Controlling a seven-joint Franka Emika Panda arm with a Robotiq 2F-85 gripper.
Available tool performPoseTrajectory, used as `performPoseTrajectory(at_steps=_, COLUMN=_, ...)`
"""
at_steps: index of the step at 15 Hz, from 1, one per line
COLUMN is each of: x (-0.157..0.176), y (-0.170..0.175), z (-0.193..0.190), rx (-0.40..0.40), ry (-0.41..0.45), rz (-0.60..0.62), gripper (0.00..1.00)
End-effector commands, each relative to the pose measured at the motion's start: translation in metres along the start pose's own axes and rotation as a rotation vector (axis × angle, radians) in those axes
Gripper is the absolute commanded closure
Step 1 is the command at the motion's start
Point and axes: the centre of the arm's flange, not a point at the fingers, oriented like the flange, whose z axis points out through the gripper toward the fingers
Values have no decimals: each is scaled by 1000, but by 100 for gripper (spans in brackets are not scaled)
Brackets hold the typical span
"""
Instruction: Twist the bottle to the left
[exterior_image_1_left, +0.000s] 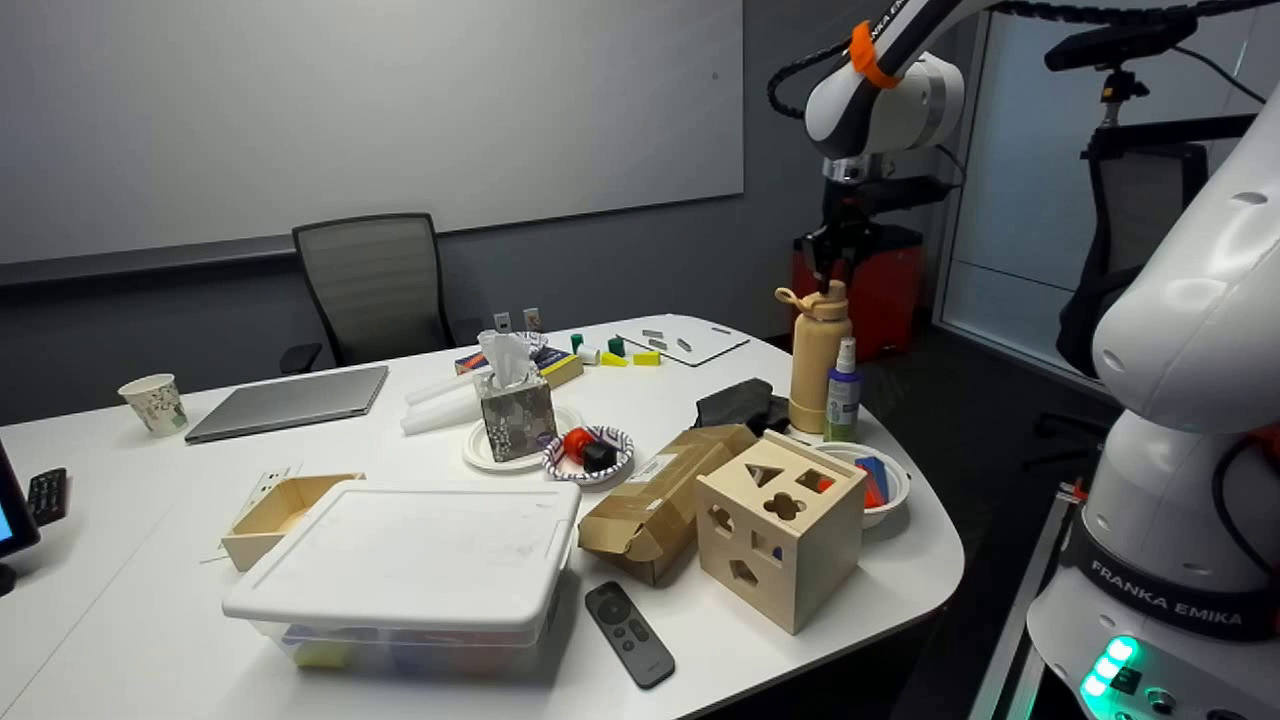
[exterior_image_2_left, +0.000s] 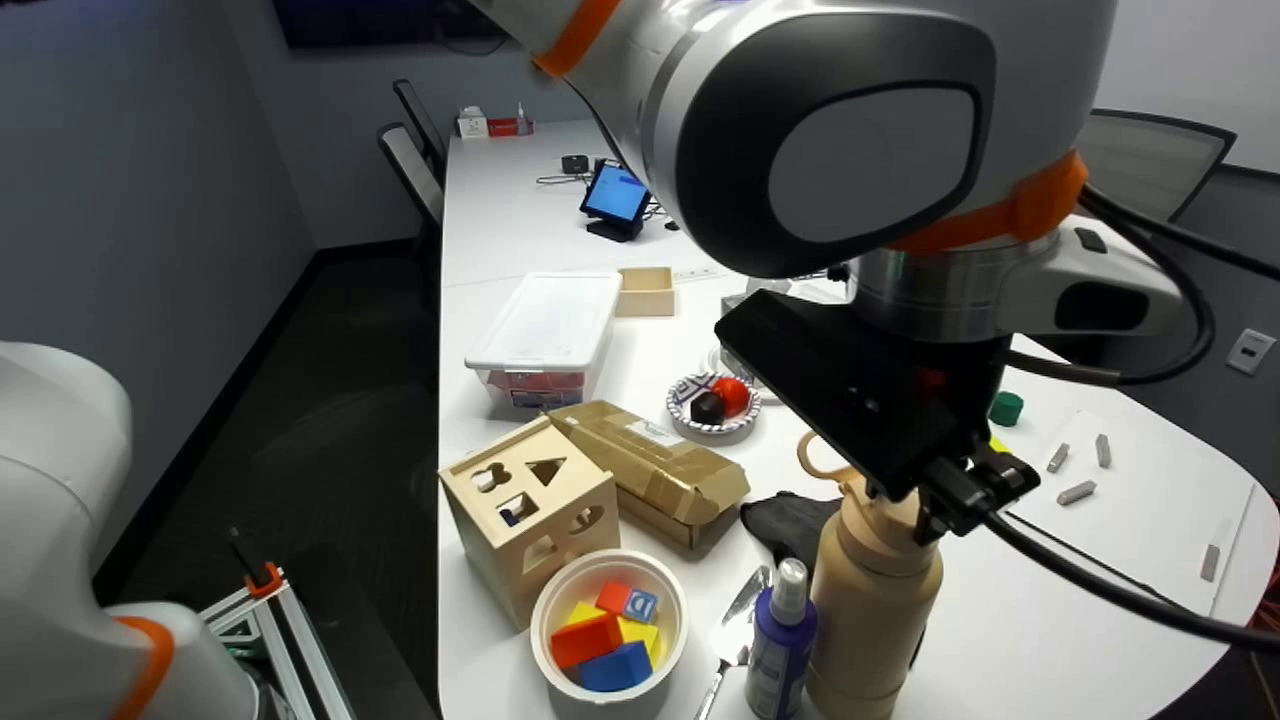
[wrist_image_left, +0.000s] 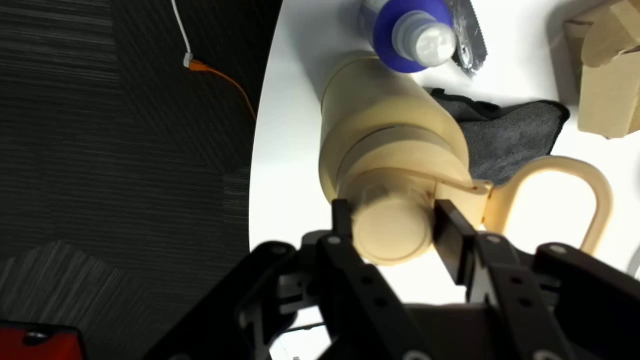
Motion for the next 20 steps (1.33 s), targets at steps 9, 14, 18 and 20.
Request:
performPoseTrajectory(at_steps=9, x=8, y=0, z=13, rx=32, ry=-71, rz=-219, gripper=81)
performPoseTrajectory(at_steps=14, x=16, y=-2, z=20, rx=32, ry=-80, rz=-283, gripper=81)
performPoseTrajectory(at_steps=18, x=16, y=-3, z=22, rx=37, ry=-97, rz=-351, gripper=81)
performPoseTrajectory(at_steps=20, x=17, y=-3, z=23, rx=35, ry=-104, rz=-388, gripper=81)
